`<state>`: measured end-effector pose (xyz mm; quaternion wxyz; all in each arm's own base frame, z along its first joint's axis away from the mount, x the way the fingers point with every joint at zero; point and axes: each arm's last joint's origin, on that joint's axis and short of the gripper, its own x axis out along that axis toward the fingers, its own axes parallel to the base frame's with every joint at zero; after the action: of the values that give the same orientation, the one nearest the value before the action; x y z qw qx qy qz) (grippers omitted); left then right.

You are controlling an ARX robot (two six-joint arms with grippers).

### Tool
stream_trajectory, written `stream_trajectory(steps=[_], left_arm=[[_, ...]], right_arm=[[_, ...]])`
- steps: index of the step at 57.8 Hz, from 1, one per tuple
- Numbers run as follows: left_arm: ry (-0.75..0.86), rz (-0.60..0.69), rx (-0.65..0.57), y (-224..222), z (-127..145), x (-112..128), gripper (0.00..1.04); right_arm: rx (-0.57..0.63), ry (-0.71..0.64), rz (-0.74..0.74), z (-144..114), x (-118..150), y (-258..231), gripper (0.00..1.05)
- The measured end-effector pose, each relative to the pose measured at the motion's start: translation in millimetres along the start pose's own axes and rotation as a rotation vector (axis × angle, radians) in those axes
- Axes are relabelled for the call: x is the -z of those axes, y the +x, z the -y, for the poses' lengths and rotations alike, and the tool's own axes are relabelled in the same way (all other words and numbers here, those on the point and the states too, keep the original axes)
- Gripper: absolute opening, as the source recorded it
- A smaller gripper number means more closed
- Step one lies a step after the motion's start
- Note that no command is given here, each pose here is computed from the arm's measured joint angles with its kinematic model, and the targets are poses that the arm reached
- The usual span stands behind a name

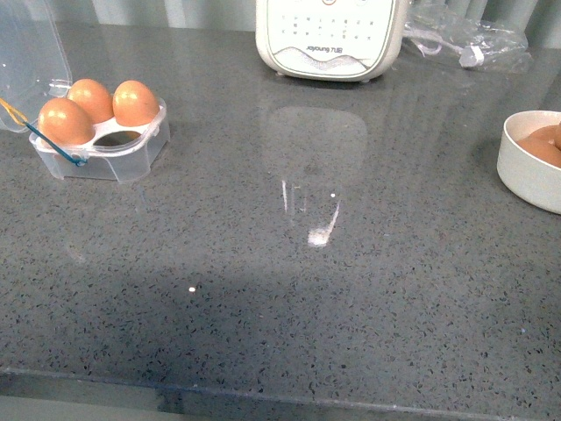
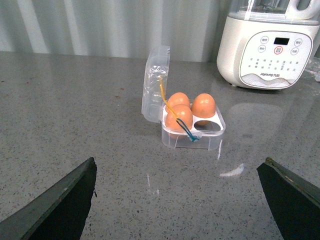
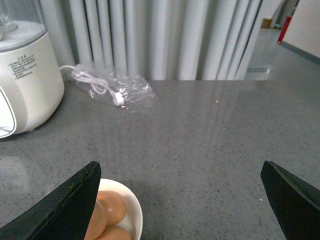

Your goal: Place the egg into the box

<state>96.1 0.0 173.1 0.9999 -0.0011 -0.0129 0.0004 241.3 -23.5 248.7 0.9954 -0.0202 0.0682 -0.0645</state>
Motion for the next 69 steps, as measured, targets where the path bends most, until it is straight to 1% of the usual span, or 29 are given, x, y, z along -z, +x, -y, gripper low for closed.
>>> stream_trajectory(steps=[2,7,9,20,23,29,41,69], left_arm=[[0.0,0.0,0.0,0,0,0,0.98],[0.0,0.0,0.0,0,0,0,0.98],[0.0,0.0,0.0,0,0,0,0.98],[0.0,0.0,0.0,0,0,0,0.98],[0.0,0.0,0.0,0,0,0,0.98],[0.0,0.0,0.0,0,0,0,0.98],[0.0,0.0,0.0,0,0,0,0.98],[0.0,0.0,0.0,0,0,0,0.98]], right_arm=[[-0.036,0.002,-0.029,-3,-1,10,0.97],[-0.071,-0.018,-0.063,-7,-1,25,0.97],[-0.105,-0.036,-0.086,-11,-1,31,0.97],[-0.227,-0.083,-0.17,-21,8,41,0.97],[-0.269,-0.092,-0.206,-24,15,44,0.97],[-0.303,-0.091,-0.233,-24,22,48,0.97],[-0.356,-0.051,-0.254,-19,32,54,0.97],[-0.359,0.004,-0.302,-12,60,71,0.97]])
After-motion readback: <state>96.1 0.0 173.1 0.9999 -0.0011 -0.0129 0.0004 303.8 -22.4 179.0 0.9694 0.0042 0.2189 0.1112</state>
